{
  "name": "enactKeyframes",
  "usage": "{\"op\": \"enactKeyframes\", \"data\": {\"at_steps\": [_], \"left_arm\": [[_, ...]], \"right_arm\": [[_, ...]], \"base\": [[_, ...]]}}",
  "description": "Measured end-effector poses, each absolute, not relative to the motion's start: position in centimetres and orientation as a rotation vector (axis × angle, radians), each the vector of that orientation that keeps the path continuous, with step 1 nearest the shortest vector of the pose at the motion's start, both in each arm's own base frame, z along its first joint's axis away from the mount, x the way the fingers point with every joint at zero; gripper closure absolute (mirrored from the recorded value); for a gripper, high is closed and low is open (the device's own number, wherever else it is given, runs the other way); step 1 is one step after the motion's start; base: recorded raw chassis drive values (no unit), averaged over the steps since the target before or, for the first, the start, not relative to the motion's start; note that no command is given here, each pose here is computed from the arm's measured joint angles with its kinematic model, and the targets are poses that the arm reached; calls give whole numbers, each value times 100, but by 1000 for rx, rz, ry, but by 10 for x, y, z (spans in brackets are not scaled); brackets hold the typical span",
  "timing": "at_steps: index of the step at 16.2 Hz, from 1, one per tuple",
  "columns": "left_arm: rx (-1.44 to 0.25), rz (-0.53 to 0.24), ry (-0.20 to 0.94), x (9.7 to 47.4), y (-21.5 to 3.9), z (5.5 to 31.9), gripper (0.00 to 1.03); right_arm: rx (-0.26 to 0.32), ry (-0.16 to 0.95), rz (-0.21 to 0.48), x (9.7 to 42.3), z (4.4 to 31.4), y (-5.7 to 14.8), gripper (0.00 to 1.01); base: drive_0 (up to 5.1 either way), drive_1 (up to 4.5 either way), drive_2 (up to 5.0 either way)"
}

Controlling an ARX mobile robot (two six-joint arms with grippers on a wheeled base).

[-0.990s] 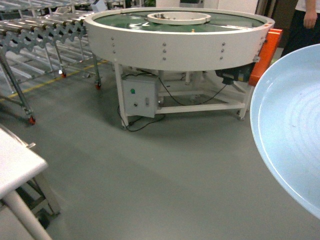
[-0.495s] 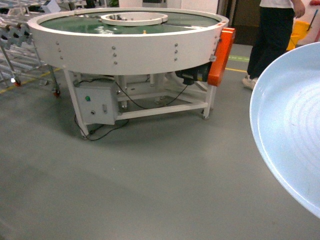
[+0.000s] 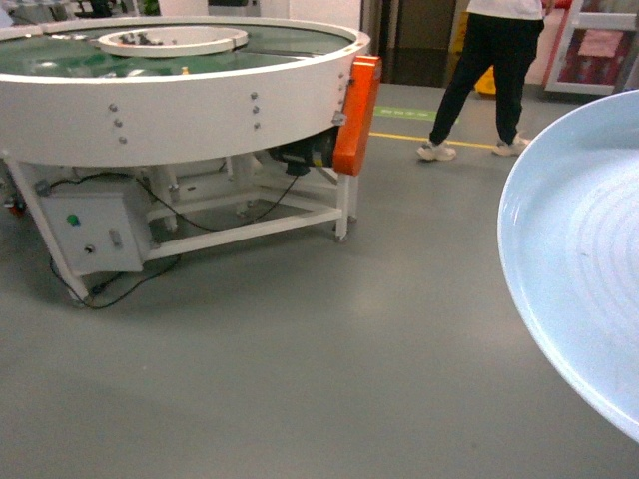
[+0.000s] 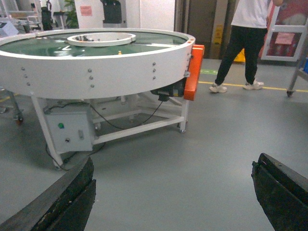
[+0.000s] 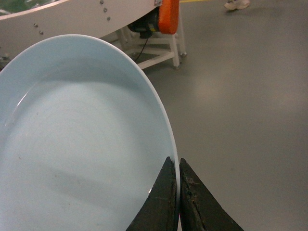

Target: Place blue tray on left shelf second layer neatly

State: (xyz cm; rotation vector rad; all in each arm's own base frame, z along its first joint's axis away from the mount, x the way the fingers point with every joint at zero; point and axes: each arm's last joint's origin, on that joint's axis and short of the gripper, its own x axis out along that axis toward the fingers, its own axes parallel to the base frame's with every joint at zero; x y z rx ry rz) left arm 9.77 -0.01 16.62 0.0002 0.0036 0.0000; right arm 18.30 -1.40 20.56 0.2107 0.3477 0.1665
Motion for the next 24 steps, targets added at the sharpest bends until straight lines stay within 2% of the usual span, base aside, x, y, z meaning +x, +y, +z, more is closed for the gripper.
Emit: {"op": "enactKeyframes", "data": {"at_steps": [18, 24], "left_arm": [[1, -1, 6, 98, 0, 166, 5], [1, -1, 4, 98, 0, 166, 5]], "right_arm": [[209, 342, 165, 183, 206, -14, 99], [209, 344, 164, 183, 206, -14, 99]], "base": [[189, -82, -567], [-173, -173, -173]]}}
